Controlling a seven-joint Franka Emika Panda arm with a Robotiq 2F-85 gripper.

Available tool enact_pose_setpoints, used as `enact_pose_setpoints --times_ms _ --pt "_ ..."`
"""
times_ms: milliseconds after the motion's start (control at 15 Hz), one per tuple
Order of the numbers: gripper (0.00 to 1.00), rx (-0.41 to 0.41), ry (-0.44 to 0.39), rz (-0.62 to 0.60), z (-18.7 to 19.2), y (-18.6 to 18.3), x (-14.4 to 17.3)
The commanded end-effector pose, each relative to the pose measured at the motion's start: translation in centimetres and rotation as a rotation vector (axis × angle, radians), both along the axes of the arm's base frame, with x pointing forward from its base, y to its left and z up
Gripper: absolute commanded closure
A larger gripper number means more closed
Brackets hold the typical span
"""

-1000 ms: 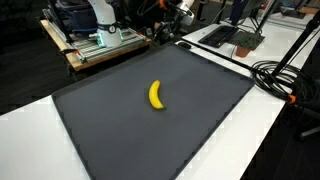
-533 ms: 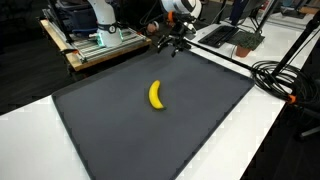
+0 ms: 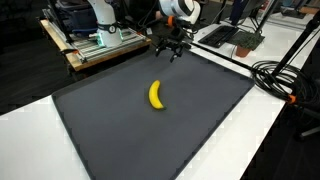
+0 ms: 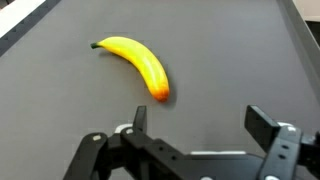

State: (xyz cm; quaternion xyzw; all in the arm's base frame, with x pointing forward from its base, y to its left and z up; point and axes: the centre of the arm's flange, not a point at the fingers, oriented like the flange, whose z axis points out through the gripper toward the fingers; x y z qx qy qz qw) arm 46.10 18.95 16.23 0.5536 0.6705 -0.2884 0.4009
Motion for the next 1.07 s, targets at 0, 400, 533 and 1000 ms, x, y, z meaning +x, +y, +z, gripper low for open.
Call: enact_pose_setpoints --times_ms 0,400,533,1000 --pt "0.0 0.014 -0.035 0.04 -0.9 -0.8 0.3" --pt "0.0 -0.014 -0.051 0.027 -4.0 -4.7 1.2" --pt "0.0 -0.079 -0.069 0.034 -5.2 -5.8 1.5" --pt "0.0 -0.126 -0.086 0.12 -8.3 -7.2 1.5"
